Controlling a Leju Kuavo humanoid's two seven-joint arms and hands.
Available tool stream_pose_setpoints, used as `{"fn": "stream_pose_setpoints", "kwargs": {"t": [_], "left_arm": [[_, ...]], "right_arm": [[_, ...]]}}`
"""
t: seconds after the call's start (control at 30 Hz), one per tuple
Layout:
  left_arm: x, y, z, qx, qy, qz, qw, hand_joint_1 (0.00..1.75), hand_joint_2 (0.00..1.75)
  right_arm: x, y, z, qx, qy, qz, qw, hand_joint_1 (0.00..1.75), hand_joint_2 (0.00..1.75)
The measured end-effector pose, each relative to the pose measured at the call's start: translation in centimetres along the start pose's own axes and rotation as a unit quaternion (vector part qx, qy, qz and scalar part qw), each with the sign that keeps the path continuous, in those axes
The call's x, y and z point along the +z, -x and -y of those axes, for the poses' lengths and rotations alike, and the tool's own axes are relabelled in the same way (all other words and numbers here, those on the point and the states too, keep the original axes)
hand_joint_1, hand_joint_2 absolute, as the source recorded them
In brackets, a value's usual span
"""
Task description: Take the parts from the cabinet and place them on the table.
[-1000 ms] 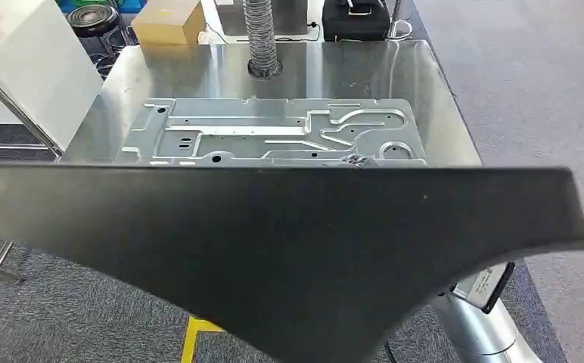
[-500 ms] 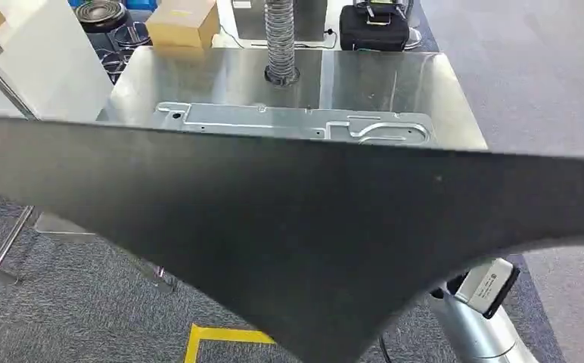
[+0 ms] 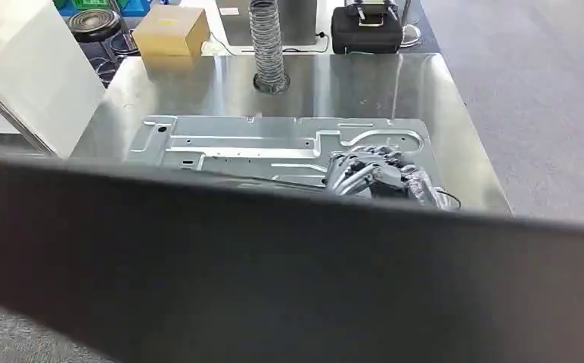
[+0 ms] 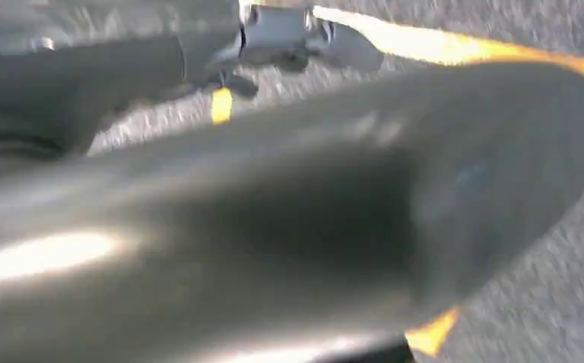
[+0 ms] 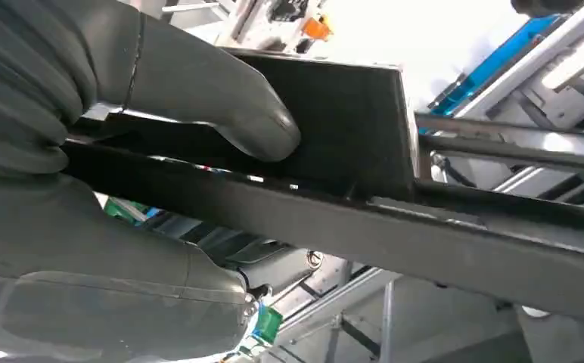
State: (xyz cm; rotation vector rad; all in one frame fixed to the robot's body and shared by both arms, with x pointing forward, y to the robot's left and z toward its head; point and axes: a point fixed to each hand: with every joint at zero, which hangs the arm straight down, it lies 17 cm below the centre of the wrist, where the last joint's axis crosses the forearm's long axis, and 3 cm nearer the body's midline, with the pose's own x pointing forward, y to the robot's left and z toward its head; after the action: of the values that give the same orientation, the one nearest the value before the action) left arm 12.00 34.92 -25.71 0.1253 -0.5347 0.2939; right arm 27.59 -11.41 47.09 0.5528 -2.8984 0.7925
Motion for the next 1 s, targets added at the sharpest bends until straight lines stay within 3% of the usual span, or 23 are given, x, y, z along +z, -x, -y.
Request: {"fn": "stream_pose_setpoints", "kwargs": {"t": [1.0], "left_arm": [[-0.1, -0.5, -1.0, -0.023, 0.001, 0.007, 1.000, 0.00, 0.00]], "right_arm": [[0.8, -2.0, 1.5, 0.080, 0.001, -0.004, 0.997, 1.75, 1.75]]}}
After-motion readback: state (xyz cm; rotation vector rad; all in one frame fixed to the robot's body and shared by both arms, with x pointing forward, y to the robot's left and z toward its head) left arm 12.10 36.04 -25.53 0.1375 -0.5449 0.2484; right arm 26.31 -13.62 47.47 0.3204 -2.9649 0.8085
